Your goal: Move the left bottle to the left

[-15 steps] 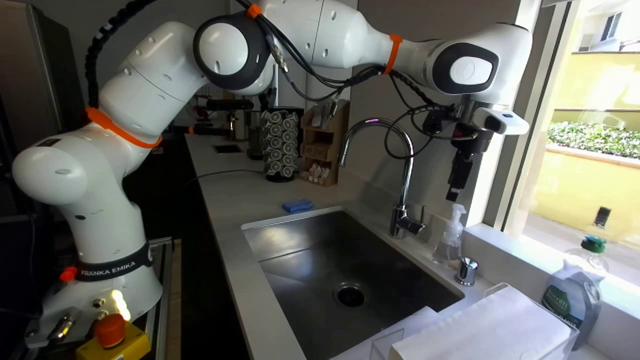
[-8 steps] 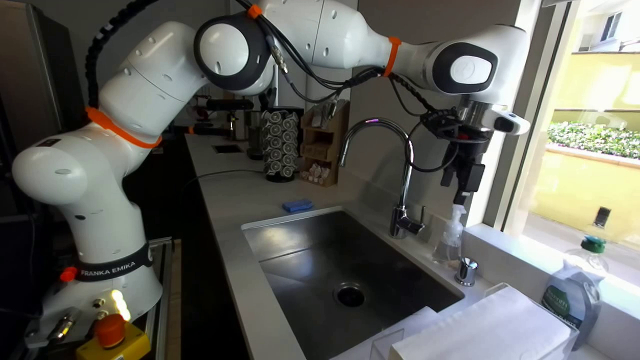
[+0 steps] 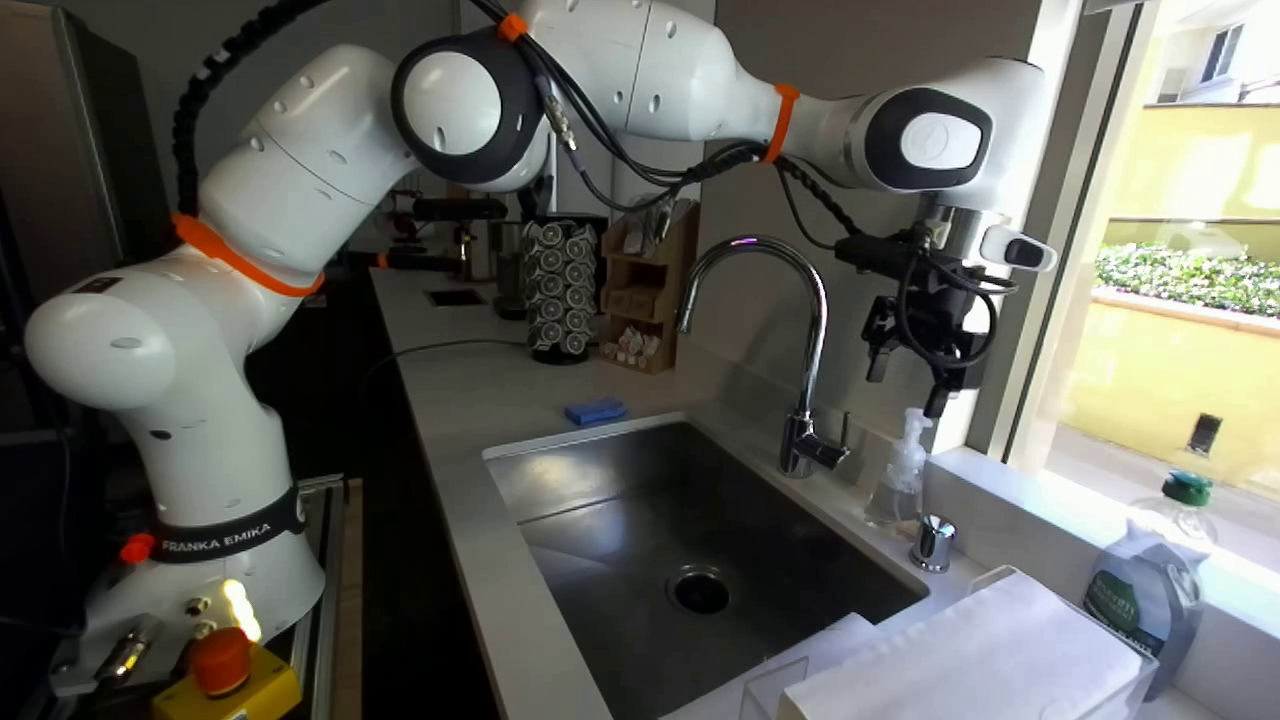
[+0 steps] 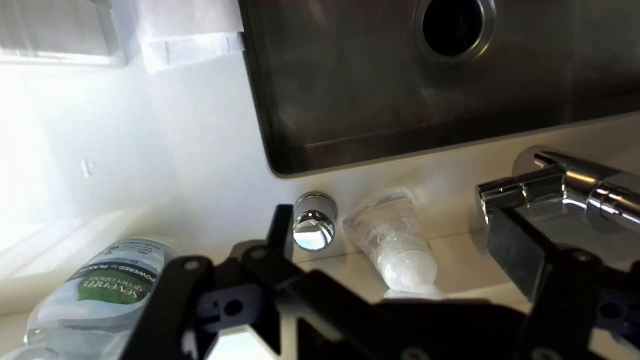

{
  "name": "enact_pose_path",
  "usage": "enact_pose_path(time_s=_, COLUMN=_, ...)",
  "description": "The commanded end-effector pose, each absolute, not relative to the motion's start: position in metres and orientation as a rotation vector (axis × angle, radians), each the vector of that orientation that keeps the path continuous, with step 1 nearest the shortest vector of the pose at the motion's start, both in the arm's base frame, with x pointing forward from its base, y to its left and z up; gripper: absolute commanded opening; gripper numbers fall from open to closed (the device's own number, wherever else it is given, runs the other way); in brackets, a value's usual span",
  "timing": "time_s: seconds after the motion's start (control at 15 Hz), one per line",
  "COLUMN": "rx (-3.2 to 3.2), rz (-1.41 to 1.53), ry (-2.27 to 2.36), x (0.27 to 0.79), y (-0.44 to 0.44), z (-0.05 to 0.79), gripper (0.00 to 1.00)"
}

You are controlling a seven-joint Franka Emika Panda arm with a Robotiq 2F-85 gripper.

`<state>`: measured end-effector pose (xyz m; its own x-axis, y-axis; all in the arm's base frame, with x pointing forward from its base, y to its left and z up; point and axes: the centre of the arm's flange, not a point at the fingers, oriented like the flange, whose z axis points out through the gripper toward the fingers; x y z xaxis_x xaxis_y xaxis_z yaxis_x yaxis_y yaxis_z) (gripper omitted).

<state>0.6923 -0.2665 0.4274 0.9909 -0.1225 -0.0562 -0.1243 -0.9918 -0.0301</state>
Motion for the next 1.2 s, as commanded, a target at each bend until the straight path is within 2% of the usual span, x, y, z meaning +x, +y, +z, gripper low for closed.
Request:
enact_pose_path(time_s=0.0, rx=-3.108, rz=0.091, ry=0.146, x=0.693, y=-0.265, z=0.425, gripper=1.00)
enact_pose_path(time_s=0.2, rx=-3.116, rz=0.098, ry=0.098, x=0.695, y=-0.263, z=0.423, gripper=1.00)
enact_pose_path(time_s=0.8, rx=-3.083, rz=0.114, ry=-0.725, x=0.702, y=-0.257, z=0.405, gripper=1.00)
enact_pose_path(time_s=1.13, rx=-3.065, rz=-0.035, ry=-1.099, x=0.717, y=-0.257, z=0.402, gripper=1.00)
